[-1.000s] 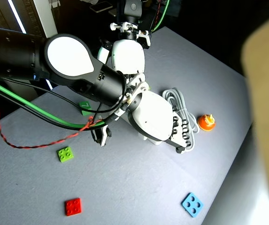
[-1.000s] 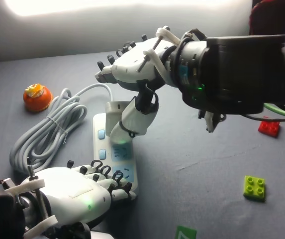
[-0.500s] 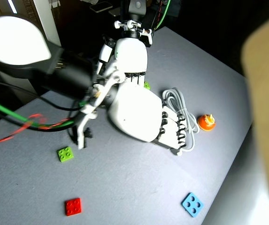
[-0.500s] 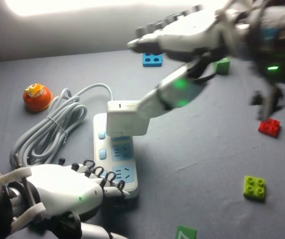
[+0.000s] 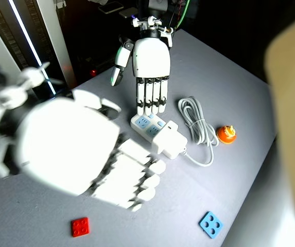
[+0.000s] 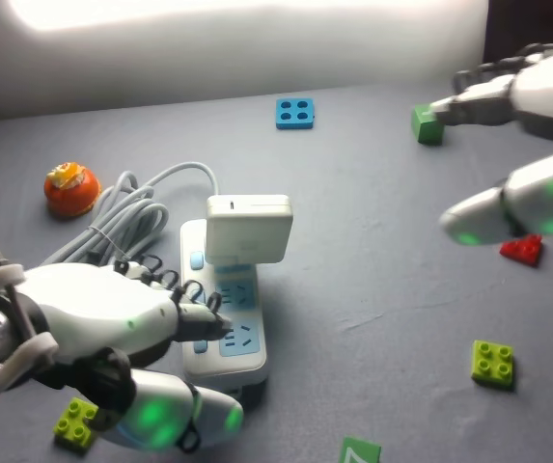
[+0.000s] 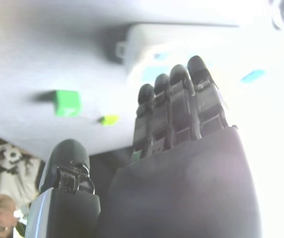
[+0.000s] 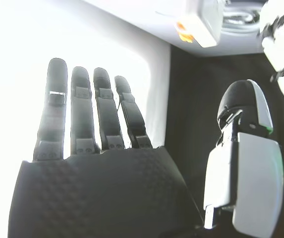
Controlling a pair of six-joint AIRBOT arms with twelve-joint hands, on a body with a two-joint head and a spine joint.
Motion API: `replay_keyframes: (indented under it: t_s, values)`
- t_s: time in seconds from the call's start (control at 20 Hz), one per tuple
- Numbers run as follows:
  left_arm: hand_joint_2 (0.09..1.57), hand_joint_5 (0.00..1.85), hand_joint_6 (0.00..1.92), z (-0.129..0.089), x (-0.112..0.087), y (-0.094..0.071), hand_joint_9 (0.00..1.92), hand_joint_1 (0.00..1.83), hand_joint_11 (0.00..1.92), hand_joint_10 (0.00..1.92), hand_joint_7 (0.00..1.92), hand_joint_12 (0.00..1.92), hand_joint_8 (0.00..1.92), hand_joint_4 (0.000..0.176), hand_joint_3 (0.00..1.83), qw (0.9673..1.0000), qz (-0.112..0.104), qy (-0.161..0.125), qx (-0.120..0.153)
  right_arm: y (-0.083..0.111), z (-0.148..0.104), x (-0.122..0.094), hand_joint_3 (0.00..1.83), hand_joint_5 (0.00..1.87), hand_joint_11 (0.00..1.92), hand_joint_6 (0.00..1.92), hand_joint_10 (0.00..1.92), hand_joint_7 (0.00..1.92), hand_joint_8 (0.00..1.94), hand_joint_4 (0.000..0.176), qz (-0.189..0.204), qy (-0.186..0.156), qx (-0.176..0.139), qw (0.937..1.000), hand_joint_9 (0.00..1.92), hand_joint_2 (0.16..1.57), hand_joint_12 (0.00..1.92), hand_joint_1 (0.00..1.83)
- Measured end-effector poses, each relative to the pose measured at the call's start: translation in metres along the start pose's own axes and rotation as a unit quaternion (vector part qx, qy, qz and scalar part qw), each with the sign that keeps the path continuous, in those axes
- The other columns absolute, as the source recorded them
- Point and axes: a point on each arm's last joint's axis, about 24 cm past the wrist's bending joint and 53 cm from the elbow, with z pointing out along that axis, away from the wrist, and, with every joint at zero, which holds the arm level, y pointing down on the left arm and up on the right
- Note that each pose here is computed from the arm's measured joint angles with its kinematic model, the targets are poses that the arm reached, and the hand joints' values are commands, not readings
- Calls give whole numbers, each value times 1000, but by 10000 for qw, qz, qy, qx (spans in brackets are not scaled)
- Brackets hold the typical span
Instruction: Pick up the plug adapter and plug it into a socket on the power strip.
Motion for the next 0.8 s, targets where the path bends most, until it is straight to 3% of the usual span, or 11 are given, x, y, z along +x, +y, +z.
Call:
replay_keyframes:
  t_s: [0.1, 0.15, 0.25, 0.3, 0.35, 0.4, 0.45, 0.5, 0.55, 0.6, 0.8]
  values:
    - [1260, 241, 5, -3, -6, 5, 217, 23, 0, 7, 215, 545, 2, 0, 0, 10000, 0, -64, -50, -6, -12, 3, 3, 298, 35, 15, 13, 333, 8, 0, -56, -2, 29, 10000, 314, 982, 1024, 365]
    - [1271, 304, 2, -4, -11, 9, 395, 20, 37, 9, 359, 817, 5, 0, 0, 9999, -9, -119, -76, -5, -14, 5, 4, 586, 162, 33, 36, 588, 17, 0, -83, 25, 3, 10000, 537, 1028, 1211, 383]
    - [1282, 505, 9, -6, -30, 11, 727, 126, 243, 62, 641, 1029, 16, 0, 0, 9994, 64, -329, -68, 6, -14, 3, 4, 797, 407, 47, 111, 861, 50, 0, -95, -3, -211, 9997, 808, 1045, 1396, 526]
    - [1291, 676, 24, -7, -34, 10, 859, 210, 377, 126, 826, 1159, 60, 0, 1, 9992, 82, -379, -56, 11, -14, 3, 0, 887, 532, 225, 425, 974, 116, 0, -56, -4, -300, 9995, 866, 1075, 1454, 573]
    - [1294, 852, 10, -8, -37, 11, 884, 331, 498, 379, 963, 1275, 98, 0, 0, 9991, 108, -412, -57, 14, -14, 2, 1, 813, 639, 811, 929, 991, 473, 0, -20, -15, -384, 9993, 861, 1119, 1560, 599]
    - [1290, 924, 14, -9, -40, 11, 784, 415, 562, 731, 961, 1349, 143, 0, 0, 9989, 120, -444, -44, 15, -13, 1, 2, 700, 686, 1208, 1243, 881, 918, 0, 71, -19, -407, 9991, 823, 1144, 1637, 605]
    - [1273, 740, 1129, -11, -43, 11, 729, 764, 637, 1185, 839, 1517, 725, 122, 0, 9987, 124, -487, -26, 14, -13, 0, 3, 707, 776, 1442, 1494, 870, 1325, 0, 196, -31, -411, 9990, 868, 1169, 1723, 636]
    - [1328, 602, 1540, -14, -49, 11, 644, 767, 629, 1662, 670, 1823, 1372, 165, 6, 9984, 138, -550, -13, 12, -12, -3, 3, 664, 855, 1784, 1755, 842, 1678, 0, 275, -53, -398, 9988, 873, 1172, 1854, 670]
    - [1306, 550, 1805, -17, -54, 11, 653, 674, 673, 1869, 626, 1901, 1706, 13, 0, 9979, 191, -615, -13, 10, -12, -4, 0, 655, 893, 1894, 1888, 802, 1874, 0, 306, -65, -366, 9988, 865, 1161, 1908, 697]
    - [1297, 679, 1898, -20, -56, 14, 768, 710, 797, 1911, 697, 1917, 1878, 0, 0, 9976, 226, -651, -43, 7, -12, -3, 0, 709, 1005, 1916, 1914, 776, 1928, 0, 308, -55, -333, 9990, 918, 1153, 1918, 739]
    - [1304, 1014, 1921, -28, -69, 13, 1128, 741, 1218, 1921, 1030, 1921, 1921, 0, 1, 9963, 291, -811, 16, 9, -12, -3, 0, 899, 1329, 1921, 1921, 1016, 1941, 0, 321, -50, -353, 9988, 1174, 1131, 1921, 807]
